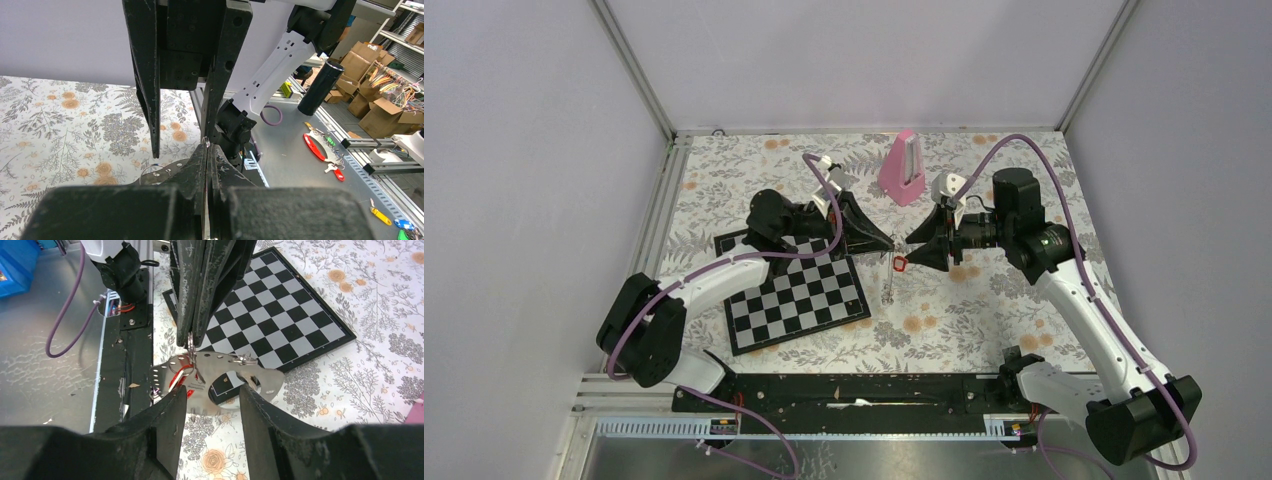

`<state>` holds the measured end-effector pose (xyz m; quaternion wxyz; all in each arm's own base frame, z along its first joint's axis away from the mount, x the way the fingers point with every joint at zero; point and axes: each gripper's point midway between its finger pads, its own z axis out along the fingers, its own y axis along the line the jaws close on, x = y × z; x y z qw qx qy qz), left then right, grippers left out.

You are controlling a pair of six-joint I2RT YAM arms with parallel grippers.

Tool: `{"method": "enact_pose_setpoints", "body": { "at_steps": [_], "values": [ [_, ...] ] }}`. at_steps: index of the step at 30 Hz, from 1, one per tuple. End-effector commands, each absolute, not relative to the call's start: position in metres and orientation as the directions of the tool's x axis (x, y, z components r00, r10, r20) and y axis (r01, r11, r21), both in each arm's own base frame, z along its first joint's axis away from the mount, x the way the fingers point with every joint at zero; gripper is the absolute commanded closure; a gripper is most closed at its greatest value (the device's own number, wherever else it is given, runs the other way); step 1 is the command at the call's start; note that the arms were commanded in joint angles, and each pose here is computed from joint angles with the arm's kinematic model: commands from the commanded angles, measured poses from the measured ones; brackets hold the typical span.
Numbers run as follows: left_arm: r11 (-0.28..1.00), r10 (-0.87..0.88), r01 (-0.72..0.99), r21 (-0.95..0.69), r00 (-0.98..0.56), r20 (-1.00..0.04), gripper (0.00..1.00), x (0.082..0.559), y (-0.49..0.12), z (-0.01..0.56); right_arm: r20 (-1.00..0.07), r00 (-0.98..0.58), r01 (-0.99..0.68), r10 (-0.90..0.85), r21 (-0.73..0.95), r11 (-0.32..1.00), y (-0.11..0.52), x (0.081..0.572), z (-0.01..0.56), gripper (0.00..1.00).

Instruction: Put the keys on the keyring

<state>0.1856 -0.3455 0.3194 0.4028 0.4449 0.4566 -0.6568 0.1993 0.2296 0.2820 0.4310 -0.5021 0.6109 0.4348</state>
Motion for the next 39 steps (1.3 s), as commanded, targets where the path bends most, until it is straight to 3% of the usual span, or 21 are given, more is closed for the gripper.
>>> {"method": "enact_pose_setpoints", "body": {
  "at_steps": [1, 7, 30, 34, 39],
  "values": [
    [-0.24, -0.173, 0.957, -0.164, -0.208, -0.963, 1.0, 0.189, -0.344, 0.328, -0.977, -0.102, -0.993, -0.187, 0.089, 0.079, 0.234, 0.197, 0.302, 0.5],
    [-0.225, -0.147, 0.963, -0.151, -0.187, -0.971, 1.0, 0.191, -0.344, 0.319, -0.977, -0.092, -0.991, -0.192, 0.07, 0.118, 0.232, 0.202, 0.307, 0.51],
    [-0.223, -0.154, 0.964, -0.146, -0.183, -0.971, 1.0, 0.192, -0.345, 0.319, -0.971, -0.198, -0.98, -0.138, 0.19, 0.064, 0.243, 0.205, 0.292, 0.65],
    [-0.221, -0.154, 0.964, -0.149, -0.185, -0.971, 1.0, 0.193, -0.346, 0.318, -0.97, -0.207, -0.978, -0.128, 0.202, 0.051, 0.244, 0.203, 0.293, 0.73],
    [-0.217, -0.152, 0.966, -0.144, -0.179, -0.972, 1.0, 0.194, -0.346, 0.315, -0.97, -0.212, -0.977, -0.119, 0.209, 0.039, 0.246, 0.203, 0.295, 0.92]
  ]
}}
